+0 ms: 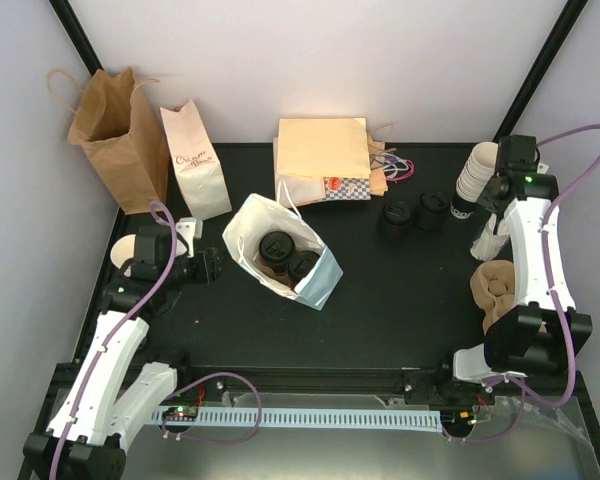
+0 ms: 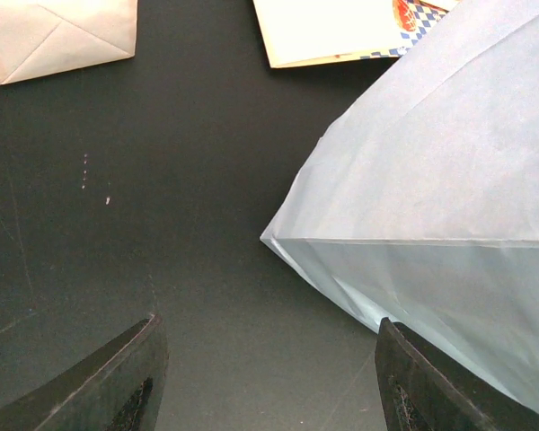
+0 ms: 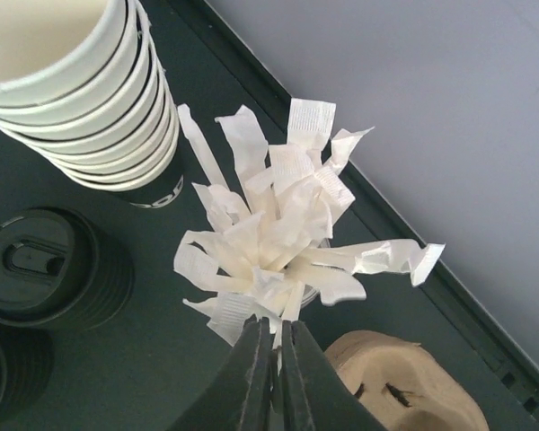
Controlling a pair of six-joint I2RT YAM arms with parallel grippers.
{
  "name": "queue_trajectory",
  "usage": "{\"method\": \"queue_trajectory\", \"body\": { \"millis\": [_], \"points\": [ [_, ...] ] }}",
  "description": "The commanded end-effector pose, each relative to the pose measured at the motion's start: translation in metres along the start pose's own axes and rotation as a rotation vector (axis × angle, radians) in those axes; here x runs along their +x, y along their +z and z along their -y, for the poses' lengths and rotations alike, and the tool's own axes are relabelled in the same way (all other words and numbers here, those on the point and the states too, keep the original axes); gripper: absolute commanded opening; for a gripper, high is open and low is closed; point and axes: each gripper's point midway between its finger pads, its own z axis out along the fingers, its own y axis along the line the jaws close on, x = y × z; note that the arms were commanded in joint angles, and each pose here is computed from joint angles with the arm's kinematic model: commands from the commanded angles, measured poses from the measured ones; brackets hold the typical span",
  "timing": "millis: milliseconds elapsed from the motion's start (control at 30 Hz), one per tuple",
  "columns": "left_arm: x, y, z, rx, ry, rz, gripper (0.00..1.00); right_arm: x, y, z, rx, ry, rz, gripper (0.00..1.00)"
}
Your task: Pack the takeout coffee
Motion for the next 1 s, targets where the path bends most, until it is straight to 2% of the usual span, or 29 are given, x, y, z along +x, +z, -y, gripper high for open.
{"method": "queue_trajectory", "body": {
  "millis": [0, 67, 500, 967],
  "points": [
    [-0.006, 0.001, 0.0, -0.009, 0.021, 0.022, 0.66, 0.002, 0.002, 0.002, -0.001, 0.014, 0.005, 0.06],
    [-0.006, 0.002, -0.001, -0.012, 0.02, 0.019, 0.66, 0.003, 0.0, 0.003, -0.003, 0.016, 0.003, 0.01],
    [-0.006, 0.002, -0.001, -0.011, 0.021, 0.021, 0.66, -0.023, -0.046, 0.015, -0.009, 0.047, 0.063, 0.01],
    [-0.006, 0.002, 0.0, -0.006, 0.022, 0.02, 0.66, -0.031, -0.099, 0.026, -0.057, 0.108, 0.057, 0.02]
  ]
}}
